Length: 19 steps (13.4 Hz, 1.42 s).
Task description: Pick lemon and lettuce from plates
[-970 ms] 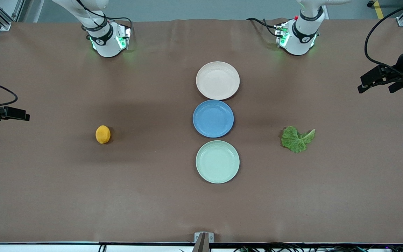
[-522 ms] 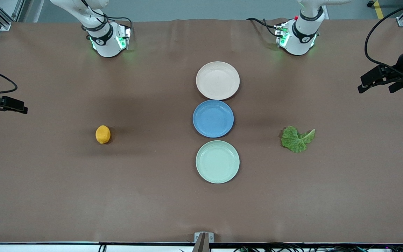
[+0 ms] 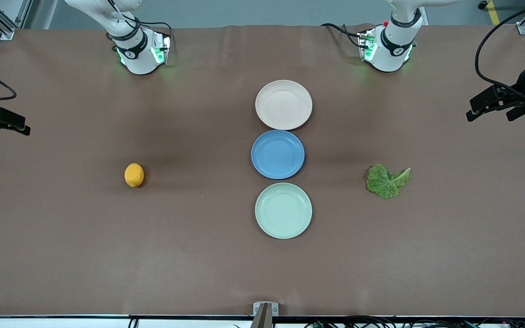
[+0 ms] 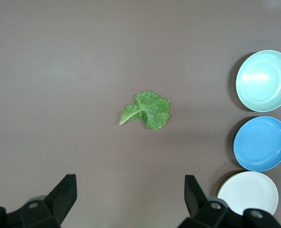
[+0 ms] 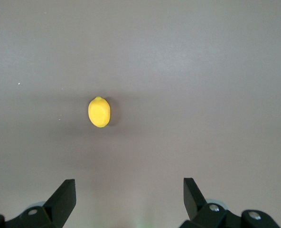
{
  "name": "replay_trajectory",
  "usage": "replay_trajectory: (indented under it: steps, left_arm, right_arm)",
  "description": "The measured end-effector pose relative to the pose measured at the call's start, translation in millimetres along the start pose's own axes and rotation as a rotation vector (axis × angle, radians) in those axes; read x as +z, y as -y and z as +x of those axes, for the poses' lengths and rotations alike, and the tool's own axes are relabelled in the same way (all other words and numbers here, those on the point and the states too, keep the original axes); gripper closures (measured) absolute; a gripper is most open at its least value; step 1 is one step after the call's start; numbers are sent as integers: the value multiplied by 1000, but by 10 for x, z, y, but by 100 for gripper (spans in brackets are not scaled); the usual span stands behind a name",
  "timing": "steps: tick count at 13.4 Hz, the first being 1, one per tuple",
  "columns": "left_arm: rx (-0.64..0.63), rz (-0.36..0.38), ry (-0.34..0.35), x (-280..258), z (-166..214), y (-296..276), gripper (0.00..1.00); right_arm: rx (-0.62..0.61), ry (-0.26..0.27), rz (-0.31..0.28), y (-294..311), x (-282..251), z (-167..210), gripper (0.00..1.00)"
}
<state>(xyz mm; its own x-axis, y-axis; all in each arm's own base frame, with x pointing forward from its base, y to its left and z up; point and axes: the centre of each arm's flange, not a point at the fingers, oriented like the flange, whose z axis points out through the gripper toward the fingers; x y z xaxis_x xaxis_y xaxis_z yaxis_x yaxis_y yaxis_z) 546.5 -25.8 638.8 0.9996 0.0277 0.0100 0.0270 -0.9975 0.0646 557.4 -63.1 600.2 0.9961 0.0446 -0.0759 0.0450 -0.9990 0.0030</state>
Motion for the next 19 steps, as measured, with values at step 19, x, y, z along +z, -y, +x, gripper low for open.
replay_trajectory:
  steps: [19]
  left_arm:
    - [-1,8,0,2,3,13,0]
  right_arm:
    - [-15,-47,0,97,-153,-306,0]
